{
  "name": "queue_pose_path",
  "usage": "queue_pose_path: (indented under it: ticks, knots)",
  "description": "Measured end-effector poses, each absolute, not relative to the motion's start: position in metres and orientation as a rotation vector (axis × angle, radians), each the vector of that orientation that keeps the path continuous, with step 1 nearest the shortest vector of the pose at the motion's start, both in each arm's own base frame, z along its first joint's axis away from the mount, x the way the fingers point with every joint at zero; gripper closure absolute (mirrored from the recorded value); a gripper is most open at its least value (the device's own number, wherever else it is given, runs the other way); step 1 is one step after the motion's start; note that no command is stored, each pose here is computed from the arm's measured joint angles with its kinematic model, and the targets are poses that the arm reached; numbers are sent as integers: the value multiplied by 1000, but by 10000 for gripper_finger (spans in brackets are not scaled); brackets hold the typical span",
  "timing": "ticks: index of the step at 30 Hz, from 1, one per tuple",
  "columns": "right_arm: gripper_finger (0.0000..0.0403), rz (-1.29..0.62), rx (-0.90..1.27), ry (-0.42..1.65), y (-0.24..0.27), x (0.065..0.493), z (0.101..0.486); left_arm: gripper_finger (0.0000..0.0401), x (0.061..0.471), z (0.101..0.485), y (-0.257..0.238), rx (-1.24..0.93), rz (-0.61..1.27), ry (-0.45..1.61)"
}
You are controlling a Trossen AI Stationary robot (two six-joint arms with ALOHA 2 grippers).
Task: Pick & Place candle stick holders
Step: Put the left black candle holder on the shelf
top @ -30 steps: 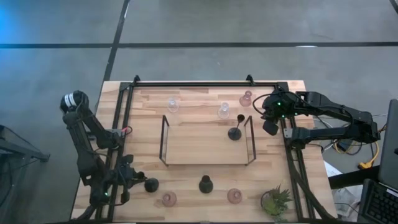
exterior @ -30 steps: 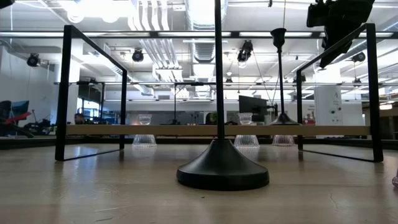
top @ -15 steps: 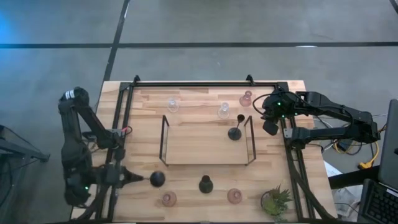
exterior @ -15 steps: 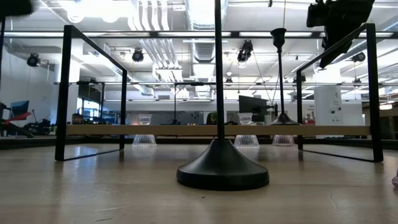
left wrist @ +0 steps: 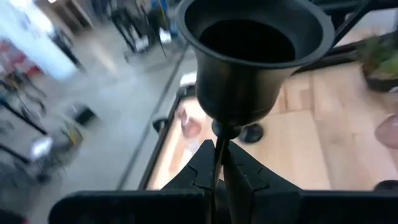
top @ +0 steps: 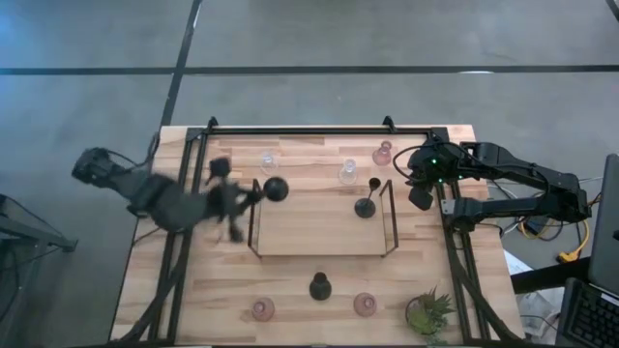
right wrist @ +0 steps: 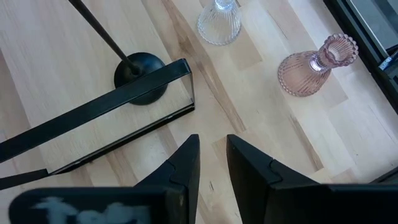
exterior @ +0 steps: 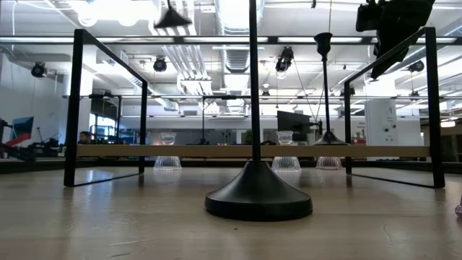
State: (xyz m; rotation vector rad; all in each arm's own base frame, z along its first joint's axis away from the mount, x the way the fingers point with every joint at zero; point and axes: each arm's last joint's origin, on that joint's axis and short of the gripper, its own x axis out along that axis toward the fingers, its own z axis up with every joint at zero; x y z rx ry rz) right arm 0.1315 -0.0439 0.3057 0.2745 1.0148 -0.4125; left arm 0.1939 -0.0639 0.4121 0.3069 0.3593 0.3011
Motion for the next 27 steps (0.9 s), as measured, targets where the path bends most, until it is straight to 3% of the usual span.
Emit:
queue_pose_path:
  ticks: [10,27]
  knots:
    - [337,-412,275,1014,-44,132,306,386,235,377,15,132,183,377]
    - [311,-412,274,1012,-44,132,306,386,232,318,22,-4,279,493]
